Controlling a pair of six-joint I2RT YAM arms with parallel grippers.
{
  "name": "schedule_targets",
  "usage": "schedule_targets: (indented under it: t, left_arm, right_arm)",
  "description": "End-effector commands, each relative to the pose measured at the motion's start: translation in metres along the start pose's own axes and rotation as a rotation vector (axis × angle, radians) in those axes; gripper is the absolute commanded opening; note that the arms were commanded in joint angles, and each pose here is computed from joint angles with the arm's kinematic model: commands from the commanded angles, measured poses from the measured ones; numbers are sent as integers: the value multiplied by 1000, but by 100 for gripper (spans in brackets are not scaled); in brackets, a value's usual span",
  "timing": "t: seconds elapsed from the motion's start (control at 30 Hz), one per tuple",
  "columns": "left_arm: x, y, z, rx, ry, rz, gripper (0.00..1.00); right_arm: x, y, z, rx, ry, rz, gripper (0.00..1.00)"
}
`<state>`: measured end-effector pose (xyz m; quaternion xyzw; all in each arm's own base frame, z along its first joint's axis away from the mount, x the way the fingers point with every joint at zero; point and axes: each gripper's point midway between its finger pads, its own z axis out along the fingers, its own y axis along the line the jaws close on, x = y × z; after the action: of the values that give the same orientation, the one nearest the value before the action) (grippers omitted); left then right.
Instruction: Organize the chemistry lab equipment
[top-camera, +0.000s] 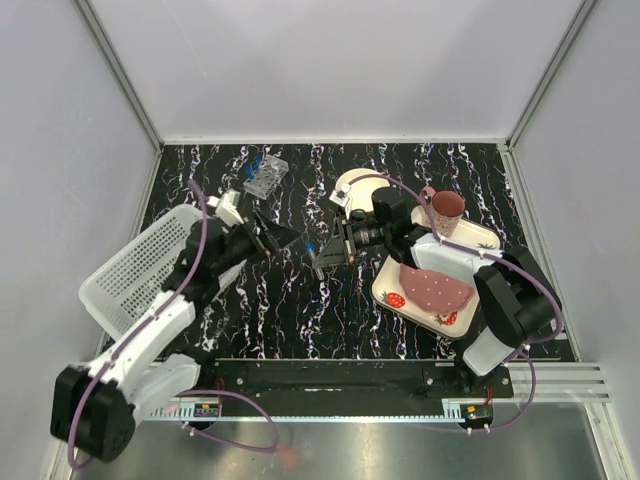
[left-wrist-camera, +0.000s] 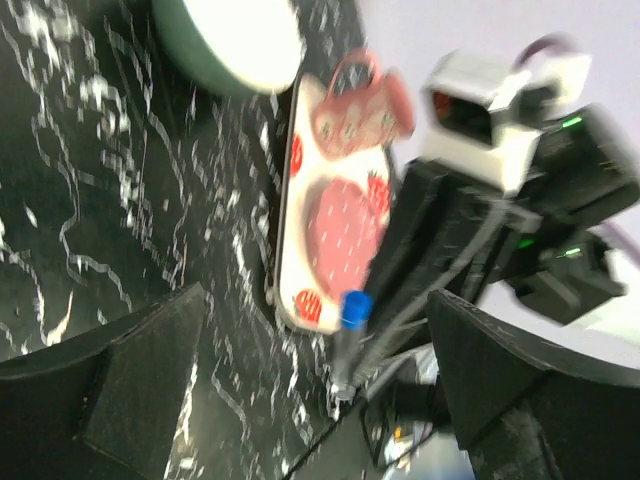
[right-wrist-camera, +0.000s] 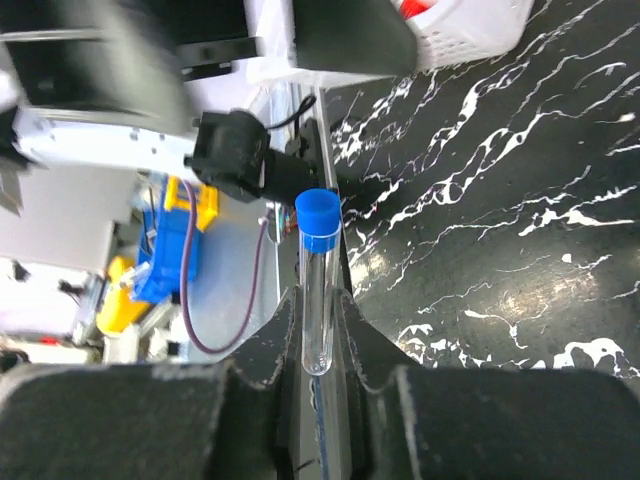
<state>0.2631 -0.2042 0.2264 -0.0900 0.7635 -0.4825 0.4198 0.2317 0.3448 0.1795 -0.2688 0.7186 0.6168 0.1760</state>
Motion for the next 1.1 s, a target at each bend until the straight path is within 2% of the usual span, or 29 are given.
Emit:
schedule_targets:
  t: [0.0,0.33,0.7,0.87,1.0,1.07]
  left_arm:
    - [41,-5,3,59,292,-43,91]
    - [43,-23,7,146,373,-29,70]
    - [60,-24,9,150,458,-6,58]
    - [66,-26,13,142,499,-7,44]
    - [68,-27,13,150,511,0,27]
    - [71,-26,12,154,522,-1,23]
  right_arm:
    - [-4,33,4,-51,39,-211,10]
    - [5,27,10,-42,80,-219,10]
    - [8,25,13,-48,101,-216,10]
    - [12,26,15,-50,113,-217,10]
    - [12,27,15,-52,115,-225,10]
    - [13,25,15,-48,120,-220,10]
